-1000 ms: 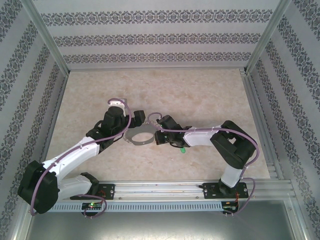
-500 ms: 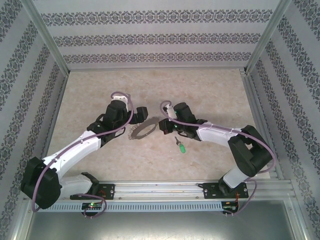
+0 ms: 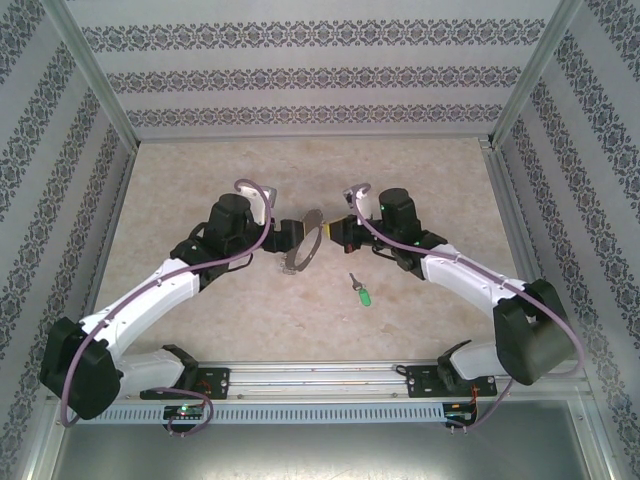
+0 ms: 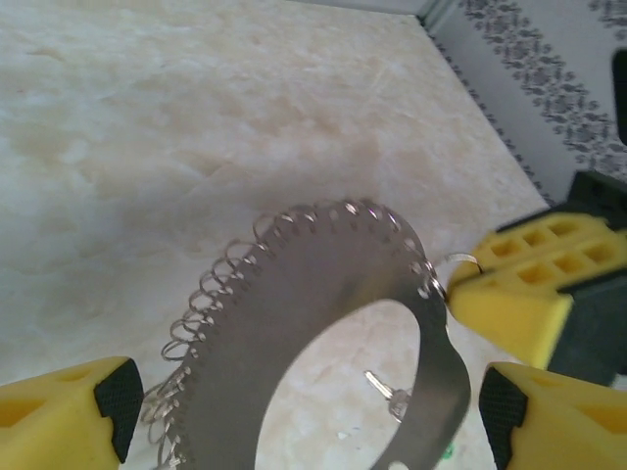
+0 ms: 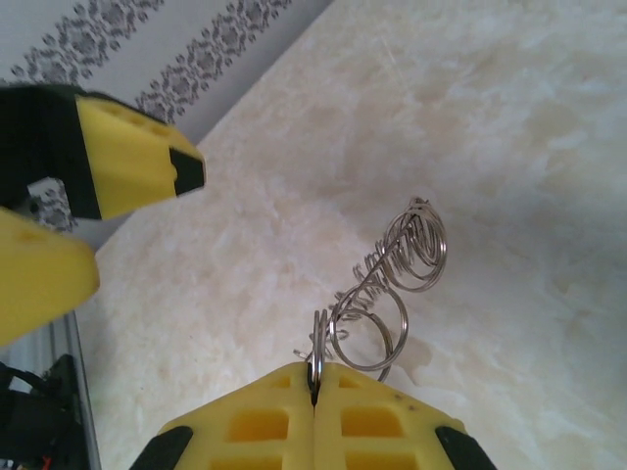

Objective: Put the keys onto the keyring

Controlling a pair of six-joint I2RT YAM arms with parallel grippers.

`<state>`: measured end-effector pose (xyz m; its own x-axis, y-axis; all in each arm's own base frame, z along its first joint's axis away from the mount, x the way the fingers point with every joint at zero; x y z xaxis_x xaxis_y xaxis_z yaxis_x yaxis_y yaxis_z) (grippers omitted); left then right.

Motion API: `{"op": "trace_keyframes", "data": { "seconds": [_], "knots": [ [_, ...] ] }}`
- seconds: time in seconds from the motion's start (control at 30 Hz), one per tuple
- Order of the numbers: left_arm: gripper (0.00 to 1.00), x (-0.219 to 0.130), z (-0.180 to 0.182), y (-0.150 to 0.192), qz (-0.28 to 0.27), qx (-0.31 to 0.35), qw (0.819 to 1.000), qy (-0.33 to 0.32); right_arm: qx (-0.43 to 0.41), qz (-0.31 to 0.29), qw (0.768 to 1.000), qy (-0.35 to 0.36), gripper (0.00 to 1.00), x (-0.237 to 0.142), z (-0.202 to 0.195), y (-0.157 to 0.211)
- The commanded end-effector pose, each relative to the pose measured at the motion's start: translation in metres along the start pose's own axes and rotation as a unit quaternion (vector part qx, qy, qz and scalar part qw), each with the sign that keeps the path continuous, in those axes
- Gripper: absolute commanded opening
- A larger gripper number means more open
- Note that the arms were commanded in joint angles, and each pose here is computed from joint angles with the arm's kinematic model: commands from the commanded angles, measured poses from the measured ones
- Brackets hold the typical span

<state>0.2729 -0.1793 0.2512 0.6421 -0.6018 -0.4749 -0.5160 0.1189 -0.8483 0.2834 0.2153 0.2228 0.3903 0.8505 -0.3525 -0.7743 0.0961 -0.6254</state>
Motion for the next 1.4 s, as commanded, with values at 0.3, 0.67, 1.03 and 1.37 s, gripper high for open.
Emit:
{"op": "trace_keyframes", "data": {
  "seconds": [0.3,0.67,1.03,1.37],
  "knots": [
    [0.66,0.008,-0.021,-0.007,-0.034,0.013,0.994,0.104,0.011,-0.002,0.999,-0.041,0.0,-0.007,0.008,-0.008],
    [0.71,0.013,-0.015,0.007,-0.004,0.012,0.997,0.082,0.067,0.073,0.995,0.025,0.0,0.047,-0.042,0.057],
    [0.71,0.018,-0.014,0.018,0.011,0.015,0.996,0.09,0.042,0.064,0.996,-0.049,0.0,0.033,-0.022,0.047],
    [0.48,0.017,-0.027,0.007,-0.004,0.036,0.988,0.152,0.009,0.054,0.992,-0.11,0.0,0.004,0.017,0.016]
  ]
}}
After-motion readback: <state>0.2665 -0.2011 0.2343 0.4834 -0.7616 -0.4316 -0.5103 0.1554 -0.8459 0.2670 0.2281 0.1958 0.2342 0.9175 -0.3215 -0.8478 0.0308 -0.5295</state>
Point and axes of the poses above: each hand's point on the last joint's axis, 136 mm out from that joint toward the fingers, its own x axis out along the fingers, its own z axis along the line the jaws close on, y = z × x, the point moved 7 cm from there along -x, back along the fingers, and after that the axes turned 14 degrees about x, right-handed, at the moved point
